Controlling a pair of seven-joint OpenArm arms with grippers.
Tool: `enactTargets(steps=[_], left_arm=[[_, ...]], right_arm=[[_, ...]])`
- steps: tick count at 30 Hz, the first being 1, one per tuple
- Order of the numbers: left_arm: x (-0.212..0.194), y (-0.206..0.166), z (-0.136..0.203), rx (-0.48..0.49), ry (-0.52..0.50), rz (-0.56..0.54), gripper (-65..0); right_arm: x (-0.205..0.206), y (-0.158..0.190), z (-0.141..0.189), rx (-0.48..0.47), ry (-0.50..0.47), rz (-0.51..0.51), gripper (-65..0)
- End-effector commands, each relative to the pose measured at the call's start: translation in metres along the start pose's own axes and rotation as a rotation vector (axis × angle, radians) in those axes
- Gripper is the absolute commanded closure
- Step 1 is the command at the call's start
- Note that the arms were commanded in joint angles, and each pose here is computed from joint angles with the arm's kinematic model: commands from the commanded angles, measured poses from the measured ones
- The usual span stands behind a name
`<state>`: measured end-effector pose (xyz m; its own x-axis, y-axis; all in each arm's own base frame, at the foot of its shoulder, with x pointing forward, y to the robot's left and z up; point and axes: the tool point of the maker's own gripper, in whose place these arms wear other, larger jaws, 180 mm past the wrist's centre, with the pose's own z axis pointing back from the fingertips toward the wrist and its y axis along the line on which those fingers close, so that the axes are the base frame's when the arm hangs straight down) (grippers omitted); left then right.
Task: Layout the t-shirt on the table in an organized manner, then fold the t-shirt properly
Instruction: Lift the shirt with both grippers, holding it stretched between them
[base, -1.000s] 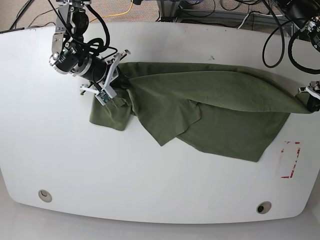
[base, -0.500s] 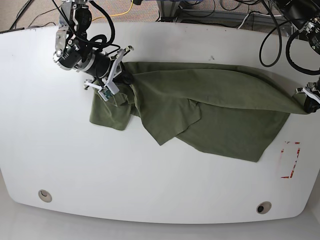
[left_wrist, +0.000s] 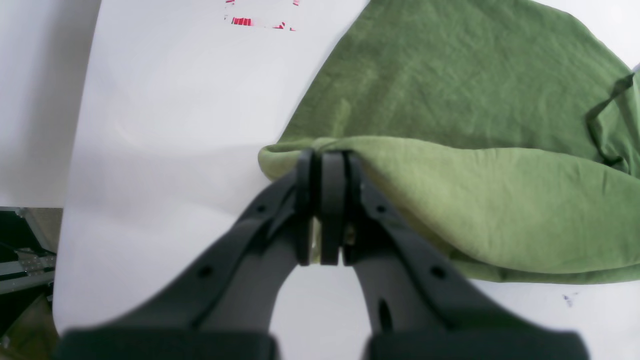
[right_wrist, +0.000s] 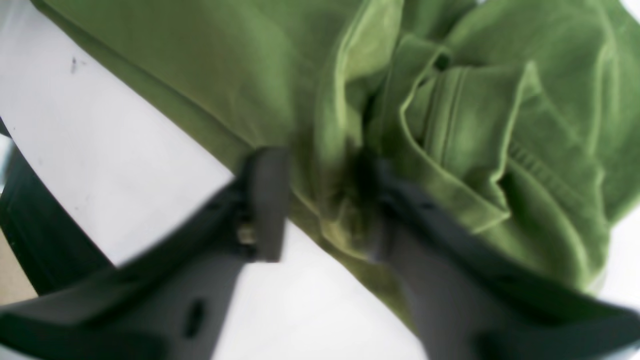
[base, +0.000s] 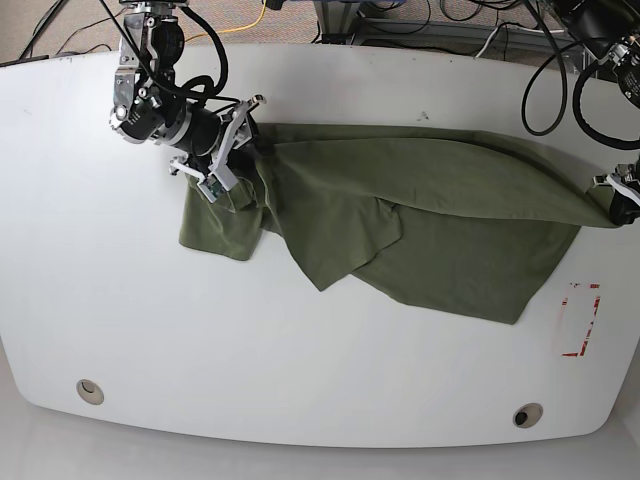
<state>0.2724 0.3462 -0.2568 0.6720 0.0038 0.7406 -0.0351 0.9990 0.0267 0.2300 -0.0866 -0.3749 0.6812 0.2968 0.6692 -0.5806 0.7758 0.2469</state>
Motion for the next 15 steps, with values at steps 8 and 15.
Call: enactTargets(steps=[8,15], left_arm=[[0.014,0.004,0.006,0.011,-0.048,-0.022,0.0],[0.014,0.004,0.006,0.011,-0.048,-0.022,0.0]], right_arm=[[0.027,-0.006,0.003,-0.009,-0.071,0.031,-33.5],[0.033,-0.006,-0.011,0.013,-0.087,-0.009,-33.5]])
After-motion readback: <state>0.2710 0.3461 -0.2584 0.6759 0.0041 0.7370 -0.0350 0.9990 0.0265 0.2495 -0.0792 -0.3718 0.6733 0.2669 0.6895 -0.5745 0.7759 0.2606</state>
